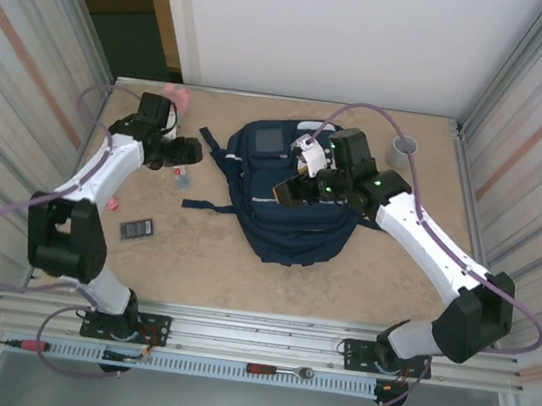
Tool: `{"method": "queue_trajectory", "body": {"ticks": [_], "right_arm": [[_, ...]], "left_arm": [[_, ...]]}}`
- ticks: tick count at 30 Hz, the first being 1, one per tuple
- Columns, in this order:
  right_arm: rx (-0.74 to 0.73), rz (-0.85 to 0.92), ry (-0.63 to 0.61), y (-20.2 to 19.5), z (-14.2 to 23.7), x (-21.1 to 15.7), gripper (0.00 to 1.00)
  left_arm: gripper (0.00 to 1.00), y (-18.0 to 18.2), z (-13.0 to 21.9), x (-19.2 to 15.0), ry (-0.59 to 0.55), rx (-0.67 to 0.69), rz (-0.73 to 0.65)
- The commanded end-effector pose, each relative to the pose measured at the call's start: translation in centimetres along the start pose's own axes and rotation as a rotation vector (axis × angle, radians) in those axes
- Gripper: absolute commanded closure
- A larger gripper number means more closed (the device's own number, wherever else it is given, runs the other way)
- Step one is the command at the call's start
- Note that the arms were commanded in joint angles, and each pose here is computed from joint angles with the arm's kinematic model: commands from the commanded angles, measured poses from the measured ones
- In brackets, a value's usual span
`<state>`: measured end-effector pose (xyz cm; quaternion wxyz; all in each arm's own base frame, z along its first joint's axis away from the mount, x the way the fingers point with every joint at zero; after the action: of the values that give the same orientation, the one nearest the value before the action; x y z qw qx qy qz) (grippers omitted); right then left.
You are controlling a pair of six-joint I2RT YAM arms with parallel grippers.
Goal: Pack the student bag
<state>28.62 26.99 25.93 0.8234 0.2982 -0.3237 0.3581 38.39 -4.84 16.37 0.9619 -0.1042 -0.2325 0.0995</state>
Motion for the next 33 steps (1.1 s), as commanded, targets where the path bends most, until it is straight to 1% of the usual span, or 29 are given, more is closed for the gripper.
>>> {"method": "queue_trajectory", "body": {"ticks": [1,6,15,19,25,29,33], "right_arm": [[0.030,-0.035,-0.039,0.9,-0.2,1.7,0.27],[0.036,-0.053,-0.027,1.1,-0.8,1.6,0.27],[0.041,-0.064,-0.014,1.0,-1.5,1.1,0.27],[0.042,-0.066,-0.010,0.9,-1.6,1.0,0.27],[0.034,-0.054,-0.009,0.9,-1.3,0.9,0.27],[0.030,-0.053,-0.011,0.7,-1.2,0.8,0.28],[0.036,-0.054,-0.018,0.8,-1.1,1.0,0.28]], "left_arm": [[0.25,2.4,-1.7,-1.6,0.117,0.123,0.041],[0.26,3.6,-4.6,-1.9,0.183,0.200,0.032],[0.26,2.7,-7.7,-0.5,0.211,0.191,0.008],[0.26,2.4,-9.3,-0.6,0.243,0.225,-0.021],[0.35,3.7,-10.6,-1.7,0.298,0.313,-0.047],[0.45,4.3,-10.9,-2.5,0.315,0.330,-0.055],[0.51,4.5,-10.7,-3.2,0.322,0.331,-0.060]]}}
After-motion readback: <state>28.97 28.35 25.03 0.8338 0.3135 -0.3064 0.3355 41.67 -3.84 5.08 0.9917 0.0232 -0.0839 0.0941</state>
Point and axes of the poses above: each hand's point on the last joint's axis, 136 mm out from that joint toward the fingers, its own z axis back along the fingers, its own y axis along the line the jaws close on, x = y × z, the point moved 3 cm from there along z, back along the fingers, and after that the axes turned 1 degree about z, right-handed, at the moved point
